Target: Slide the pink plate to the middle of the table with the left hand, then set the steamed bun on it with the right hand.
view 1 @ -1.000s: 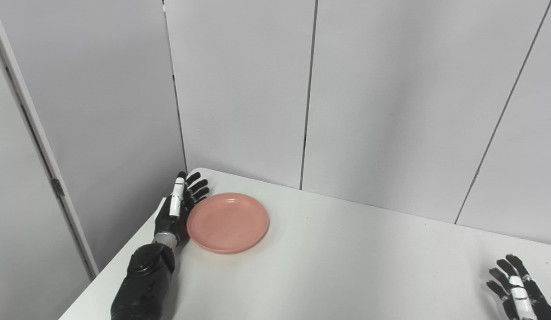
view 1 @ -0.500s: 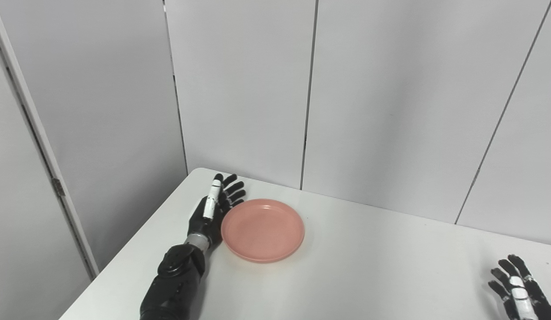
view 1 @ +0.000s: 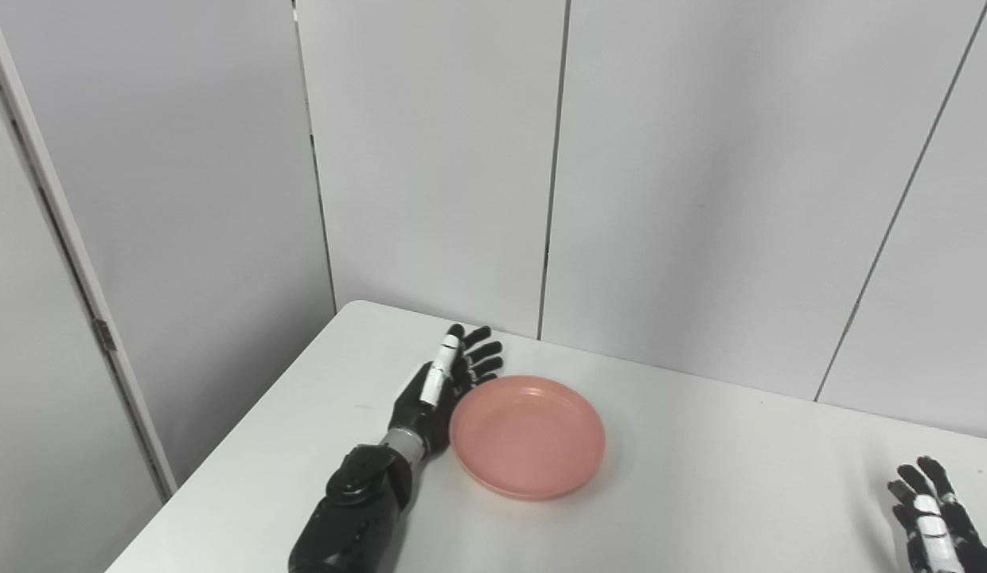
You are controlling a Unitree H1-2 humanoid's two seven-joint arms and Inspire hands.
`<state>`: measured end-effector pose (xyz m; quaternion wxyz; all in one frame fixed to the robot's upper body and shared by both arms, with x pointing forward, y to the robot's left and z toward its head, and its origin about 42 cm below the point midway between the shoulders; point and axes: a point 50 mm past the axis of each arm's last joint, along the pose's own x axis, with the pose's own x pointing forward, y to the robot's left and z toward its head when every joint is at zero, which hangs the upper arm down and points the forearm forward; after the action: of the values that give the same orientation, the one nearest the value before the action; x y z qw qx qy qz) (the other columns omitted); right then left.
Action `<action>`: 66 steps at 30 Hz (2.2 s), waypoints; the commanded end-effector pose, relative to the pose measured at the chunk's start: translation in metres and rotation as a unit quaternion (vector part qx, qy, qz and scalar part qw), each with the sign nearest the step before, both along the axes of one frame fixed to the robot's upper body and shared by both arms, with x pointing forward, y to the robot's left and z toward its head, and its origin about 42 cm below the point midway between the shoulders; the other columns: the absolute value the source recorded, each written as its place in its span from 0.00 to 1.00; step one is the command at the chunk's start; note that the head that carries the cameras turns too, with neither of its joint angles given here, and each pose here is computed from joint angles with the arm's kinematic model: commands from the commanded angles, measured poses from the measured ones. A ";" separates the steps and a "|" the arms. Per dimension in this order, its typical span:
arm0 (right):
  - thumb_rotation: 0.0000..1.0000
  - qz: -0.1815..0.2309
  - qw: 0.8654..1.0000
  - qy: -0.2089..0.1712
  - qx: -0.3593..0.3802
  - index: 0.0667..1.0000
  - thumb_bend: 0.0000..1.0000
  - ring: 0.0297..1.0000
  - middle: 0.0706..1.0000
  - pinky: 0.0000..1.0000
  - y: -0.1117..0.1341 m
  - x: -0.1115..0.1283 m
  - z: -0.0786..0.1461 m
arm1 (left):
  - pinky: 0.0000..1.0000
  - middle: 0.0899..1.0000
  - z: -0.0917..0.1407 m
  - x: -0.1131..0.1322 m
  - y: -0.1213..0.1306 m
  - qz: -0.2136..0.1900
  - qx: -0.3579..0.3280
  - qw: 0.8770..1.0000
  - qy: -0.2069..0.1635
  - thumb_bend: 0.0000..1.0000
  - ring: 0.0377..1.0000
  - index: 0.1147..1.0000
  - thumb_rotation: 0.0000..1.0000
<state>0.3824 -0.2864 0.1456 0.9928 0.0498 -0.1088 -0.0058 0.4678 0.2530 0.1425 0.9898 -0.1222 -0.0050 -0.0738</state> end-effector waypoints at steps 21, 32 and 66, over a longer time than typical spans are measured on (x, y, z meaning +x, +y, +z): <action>0.69 -0.003 1.000 -0.020 -0.019 0.91 0.67 0.89 0.89 0.92 0.040 -0.008 0.011 | 0.94 0.92 -0.015 -0.072 -0.100 -0.040 0.007 0.998 -0.051 0.54 0.93 0.90 0.96; 0.70 0.006 0.999 -0.017 -0.045 0.91 0.69 0.89 0.89 0.97 0.059 -0.011 0.010 | 1.00 0.97 -0.023 -0.096 -0.109 -0.060 0.011 0.997 -0.054 0.49 0.97 0.95 0.96; 0.54 -0.196 0.860 0.022 -0.471 0.88 0.83 0.82 0.86 0.71 -0.083 -0.033 0.164 | 1.00 0.98 -0.019 -0.095 -0.109 -0.077 0.024 0.996 -0.042 0.47 0.99 0.95 0.96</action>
<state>0.3513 -0.3619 0.2809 0.9026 -0.4081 -0.0661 -0.1197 0.3739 0.1365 0.1250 0.9831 -0.0964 -0.0353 -0.1514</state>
